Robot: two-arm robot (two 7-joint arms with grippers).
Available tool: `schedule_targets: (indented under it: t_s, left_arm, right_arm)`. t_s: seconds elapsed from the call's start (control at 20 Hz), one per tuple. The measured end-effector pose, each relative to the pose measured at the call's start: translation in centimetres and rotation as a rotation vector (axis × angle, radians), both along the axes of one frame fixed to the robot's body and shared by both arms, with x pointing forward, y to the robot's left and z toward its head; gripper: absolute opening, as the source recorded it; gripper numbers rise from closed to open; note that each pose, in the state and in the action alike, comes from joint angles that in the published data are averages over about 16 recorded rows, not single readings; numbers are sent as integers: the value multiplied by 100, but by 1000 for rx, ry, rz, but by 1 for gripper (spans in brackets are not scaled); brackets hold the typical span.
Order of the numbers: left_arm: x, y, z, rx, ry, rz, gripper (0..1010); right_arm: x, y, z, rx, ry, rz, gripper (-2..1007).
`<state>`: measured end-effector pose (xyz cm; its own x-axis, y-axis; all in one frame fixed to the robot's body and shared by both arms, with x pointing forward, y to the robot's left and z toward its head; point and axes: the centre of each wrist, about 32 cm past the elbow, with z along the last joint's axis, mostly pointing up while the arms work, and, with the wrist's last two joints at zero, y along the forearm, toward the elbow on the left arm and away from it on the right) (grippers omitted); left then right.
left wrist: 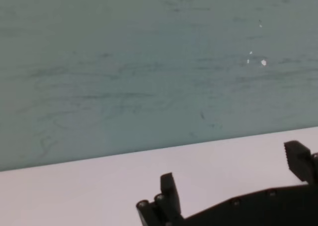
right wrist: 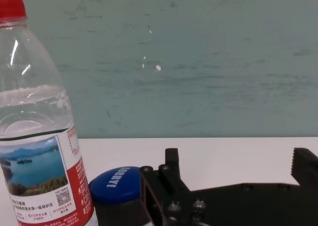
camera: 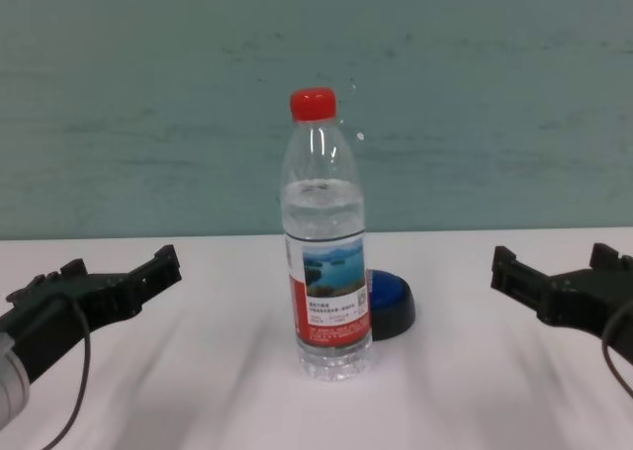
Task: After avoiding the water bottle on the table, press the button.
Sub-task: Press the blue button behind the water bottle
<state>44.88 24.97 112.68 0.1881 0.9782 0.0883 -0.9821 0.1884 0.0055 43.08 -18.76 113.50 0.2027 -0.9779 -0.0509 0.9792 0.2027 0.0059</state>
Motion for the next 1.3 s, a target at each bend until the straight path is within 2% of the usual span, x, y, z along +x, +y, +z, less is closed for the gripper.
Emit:
schedule_targets:
  t_s: [0.35,0.8,1.05,1.3]
  left_arm:
    - [-154,121,115,27,-14,14,1000]
    - [-509,316,357,104,-44,15,1000]
    - [-657,338,433,154,-63,-34,1000]
    - [-680,311,396,181,-83,-131,1000]
  right_arm:
    - [0,0,0,0,0,0,1003]
    - [0,0,0,0,0,0,1003]
    - [0,0,0,0,0,0,1003]
    - [0,0,0,0,0,0,1003]
